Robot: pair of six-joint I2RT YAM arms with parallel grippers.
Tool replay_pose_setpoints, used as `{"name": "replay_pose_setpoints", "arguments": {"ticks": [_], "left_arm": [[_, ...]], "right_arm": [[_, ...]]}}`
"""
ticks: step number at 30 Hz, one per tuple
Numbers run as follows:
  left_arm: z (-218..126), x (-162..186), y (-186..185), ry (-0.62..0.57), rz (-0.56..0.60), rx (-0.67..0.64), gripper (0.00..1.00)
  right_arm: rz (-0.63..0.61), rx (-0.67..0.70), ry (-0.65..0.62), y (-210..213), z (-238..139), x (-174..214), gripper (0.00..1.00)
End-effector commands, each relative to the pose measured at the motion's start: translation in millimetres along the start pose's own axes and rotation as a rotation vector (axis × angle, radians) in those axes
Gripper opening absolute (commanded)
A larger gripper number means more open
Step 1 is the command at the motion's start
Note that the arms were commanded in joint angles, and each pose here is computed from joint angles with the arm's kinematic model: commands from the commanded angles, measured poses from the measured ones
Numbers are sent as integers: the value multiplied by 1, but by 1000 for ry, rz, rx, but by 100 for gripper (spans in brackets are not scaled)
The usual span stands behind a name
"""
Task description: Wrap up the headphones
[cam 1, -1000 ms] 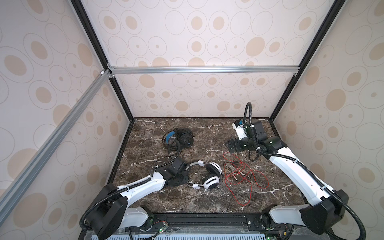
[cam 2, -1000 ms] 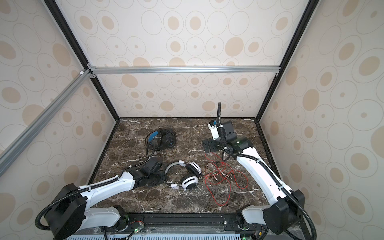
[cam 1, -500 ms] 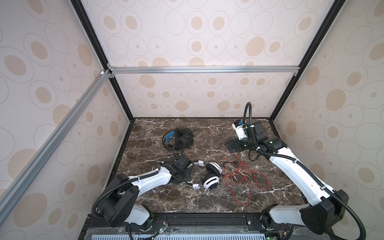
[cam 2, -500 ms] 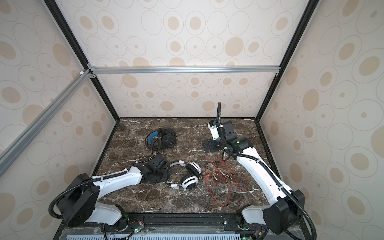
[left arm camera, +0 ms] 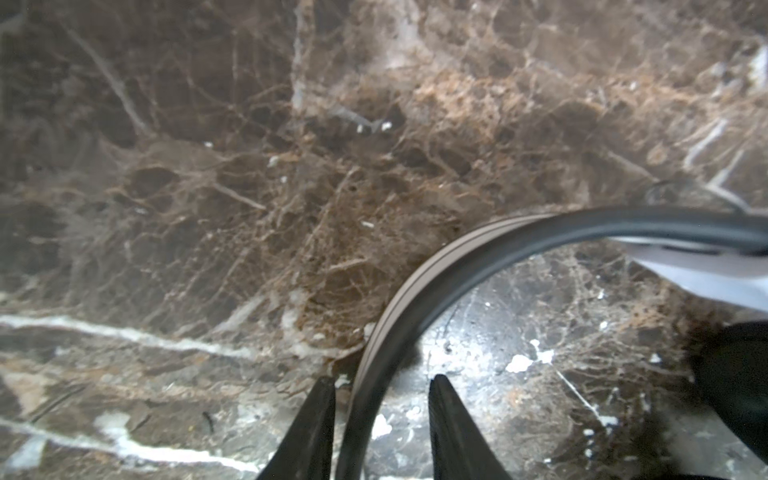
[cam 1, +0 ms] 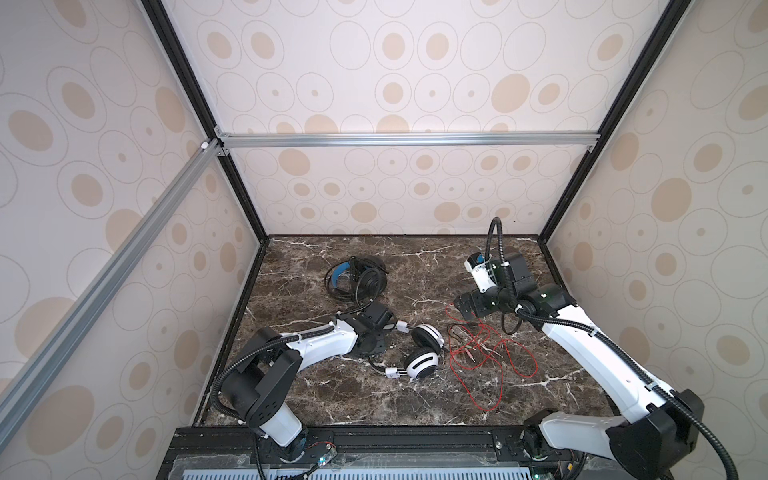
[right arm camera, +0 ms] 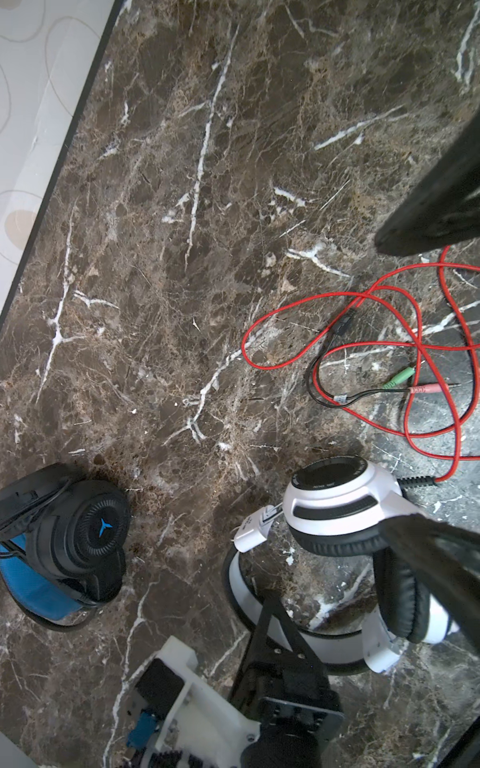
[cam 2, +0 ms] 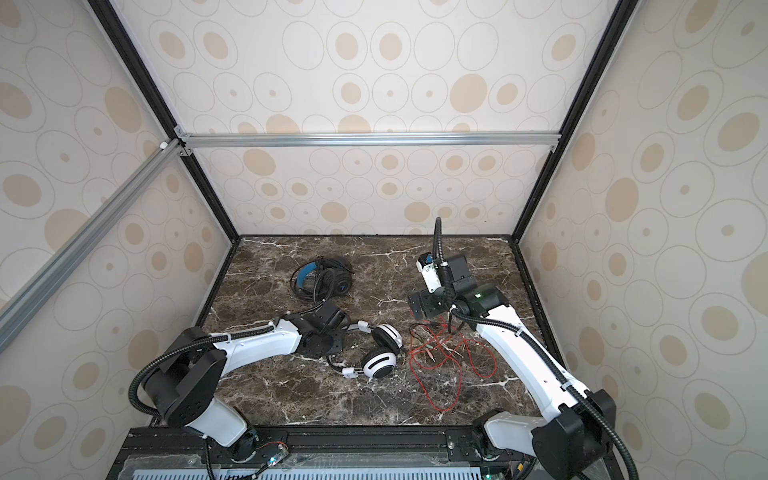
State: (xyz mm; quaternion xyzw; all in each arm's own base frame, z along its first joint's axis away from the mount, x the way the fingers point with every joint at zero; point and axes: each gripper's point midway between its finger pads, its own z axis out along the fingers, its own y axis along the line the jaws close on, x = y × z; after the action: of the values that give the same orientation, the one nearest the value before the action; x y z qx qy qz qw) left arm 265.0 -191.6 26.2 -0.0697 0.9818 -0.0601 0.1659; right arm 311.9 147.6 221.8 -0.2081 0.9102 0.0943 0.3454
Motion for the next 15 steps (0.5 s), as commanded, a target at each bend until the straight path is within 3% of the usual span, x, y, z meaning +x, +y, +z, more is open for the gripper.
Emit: {"name": "replay_pose_setpoints", "arguments": {"ticks": [1, 6, 12, 15], "left_arm": [[0, -1, 8, 1, -11, -52, 32], [4, 4, 16, 11, 8, -97, 24], [12, 5, 15, 1, 55, -79, 22], [14, 4, 10, -4, 99, -53, 15]], "right_arm": [[-14, -25, -8, 3, -7, 7, 100], [7, -67, -26, 11, -13, 6, 100], [12, -20, -28, 3, -17, 0, 100], [-3, 19, -26, -4, -17, -5, 100]]}}
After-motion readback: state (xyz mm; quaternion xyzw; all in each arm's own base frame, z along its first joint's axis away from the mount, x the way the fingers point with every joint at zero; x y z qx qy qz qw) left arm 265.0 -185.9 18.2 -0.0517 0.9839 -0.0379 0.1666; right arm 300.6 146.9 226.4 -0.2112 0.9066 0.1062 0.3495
